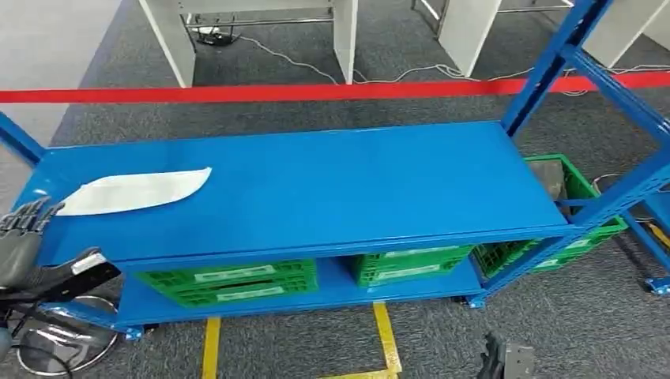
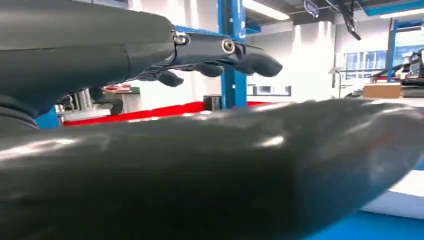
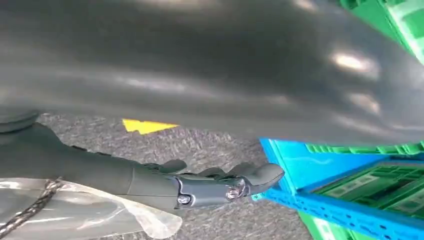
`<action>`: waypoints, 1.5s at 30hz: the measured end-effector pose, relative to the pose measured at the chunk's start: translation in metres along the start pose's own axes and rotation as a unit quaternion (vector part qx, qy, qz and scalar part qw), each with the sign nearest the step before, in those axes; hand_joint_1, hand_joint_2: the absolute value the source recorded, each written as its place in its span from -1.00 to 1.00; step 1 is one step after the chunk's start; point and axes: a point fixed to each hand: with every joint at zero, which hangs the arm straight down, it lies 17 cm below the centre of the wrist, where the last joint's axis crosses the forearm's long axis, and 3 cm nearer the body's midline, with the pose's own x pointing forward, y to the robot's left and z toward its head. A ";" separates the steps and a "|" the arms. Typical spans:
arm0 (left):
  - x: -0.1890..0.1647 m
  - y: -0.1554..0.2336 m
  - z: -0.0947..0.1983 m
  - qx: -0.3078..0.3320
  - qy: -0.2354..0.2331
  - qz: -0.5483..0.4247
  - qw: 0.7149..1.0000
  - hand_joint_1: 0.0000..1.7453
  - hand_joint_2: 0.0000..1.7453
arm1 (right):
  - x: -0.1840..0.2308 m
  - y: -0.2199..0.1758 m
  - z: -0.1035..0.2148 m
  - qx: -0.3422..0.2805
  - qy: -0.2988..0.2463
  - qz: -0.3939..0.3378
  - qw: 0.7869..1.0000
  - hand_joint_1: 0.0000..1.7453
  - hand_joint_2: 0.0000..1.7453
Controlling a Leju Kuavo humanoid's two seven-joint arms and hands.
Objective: Take the parts from the cabinet and place them on the table.
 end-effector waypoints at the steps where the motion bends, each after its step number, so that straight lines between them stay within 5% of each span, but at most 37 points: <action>1: 0.000 -0.001 0.001 -0.001 0.000 0.001 1.000 -1.00 -1.00 | -0.001 -0.001 0.001 0.000 0.001 0.000 1.000 -1.00 -1.00; 33: -0.003 -0.002 0.005 -0.005 0.007 0.011 1.000 -1.00 -1.00 | -0.003 -0.003 0.002 0.000 0.003 0.003 1.000 -1.00 -1.00; 45: 0.016 -0.012 0.010 -0.029 -0.028 0.041 0.998 -1.00 -1.00 | 0.000 -0.003 -0.001 0.000 0.001 0.003 1.000 -1.00 -1.00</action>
